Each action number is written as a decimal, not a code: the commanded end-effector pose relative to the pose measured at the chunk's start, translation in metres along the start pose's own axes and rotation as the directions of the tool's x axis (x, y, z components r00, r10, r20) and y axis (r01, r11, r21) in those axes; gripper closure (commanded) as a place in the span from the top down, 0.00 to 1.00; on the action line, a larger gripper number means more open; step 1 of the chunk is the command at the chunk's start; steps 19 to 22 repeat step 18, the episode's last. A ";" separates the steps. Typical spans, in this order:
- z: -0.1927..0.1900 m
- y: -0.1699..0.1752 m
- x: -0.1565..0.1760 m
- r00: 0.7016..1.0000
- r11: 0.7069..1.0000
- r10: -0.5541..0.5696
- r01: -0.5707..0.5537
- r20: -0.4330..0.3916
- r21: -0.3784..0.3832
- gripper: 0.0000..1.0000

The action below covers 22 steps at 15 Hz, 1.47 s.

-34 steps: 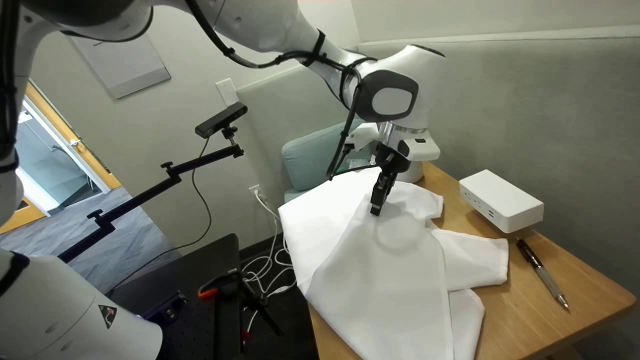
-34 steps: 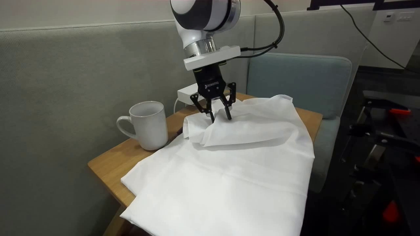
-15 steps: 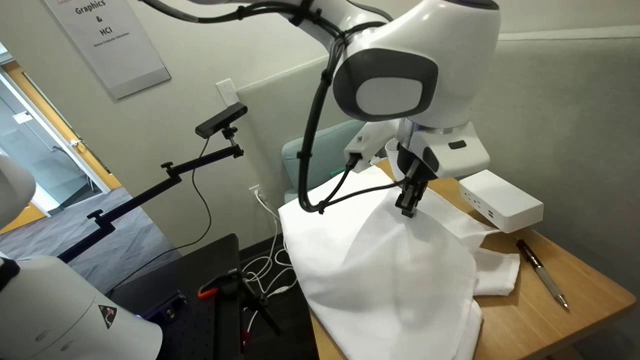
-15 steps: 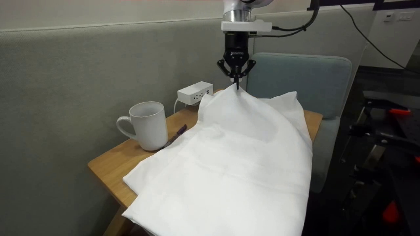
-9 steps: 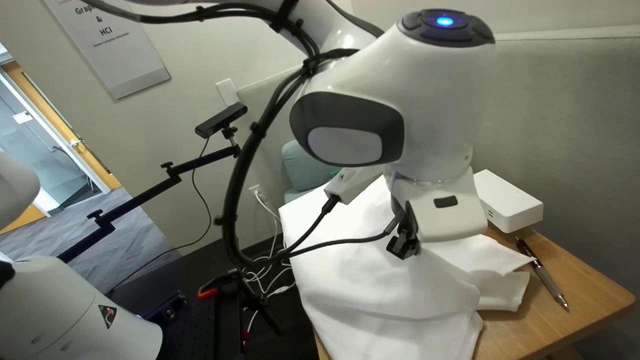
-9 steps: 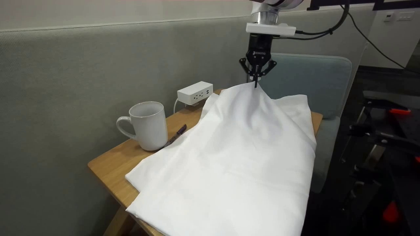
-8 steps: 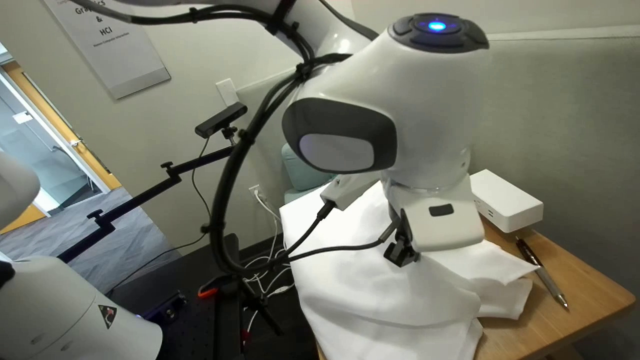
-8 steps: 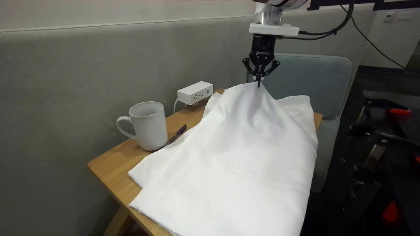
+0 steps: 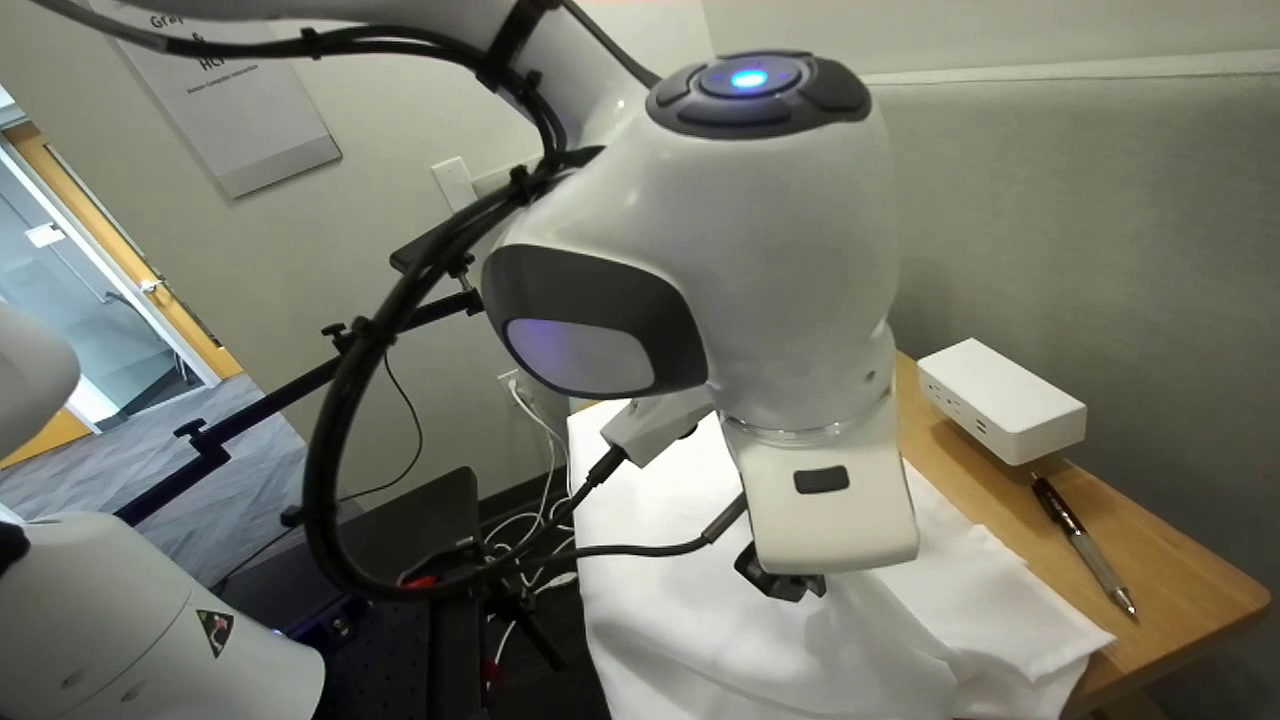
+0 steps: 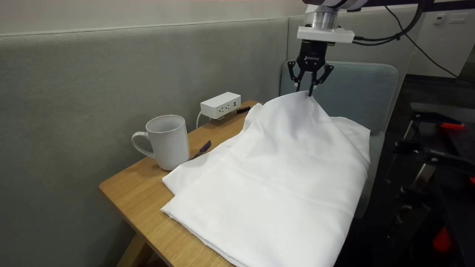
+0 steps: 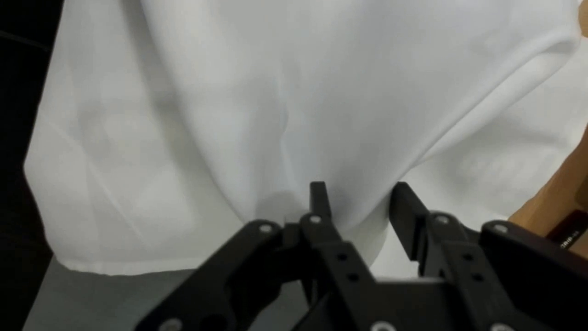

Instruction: Unfold the cloth on the table

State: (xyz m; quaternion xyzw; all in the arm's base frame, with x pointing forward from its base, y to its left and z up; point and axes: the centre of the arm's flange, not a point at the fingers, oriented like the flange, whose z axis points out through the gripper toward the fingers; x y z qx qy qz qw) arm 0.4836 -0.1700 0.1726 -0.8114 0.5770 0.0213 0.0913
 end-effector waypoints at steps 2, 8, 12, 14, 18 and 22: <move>-0.025 0.003 -0.033 0.996 0.995 -0.073 0.077 -0.059 0.067 0.81; -0.065 -0.002 -0.087 0.949 0.949 -0.298 0.306 -0.103 0.080 1.00; -0.091 0.000 -0.120 0.904 0.910 -0.389 0.407 -0.177 0.077 1.00; -0.099 0.001 -0.132 0.884 0.893 -0.423 0.444 -0.201 0.077 1.00; -0.108 0.003 -0.144 0.857 0.866 -0.466 0.493 -0.221 0.085 1.00; -0.108 0.003 -0.144 0.857 0.866 -0.466 0.493 -0.221 0.085 1.00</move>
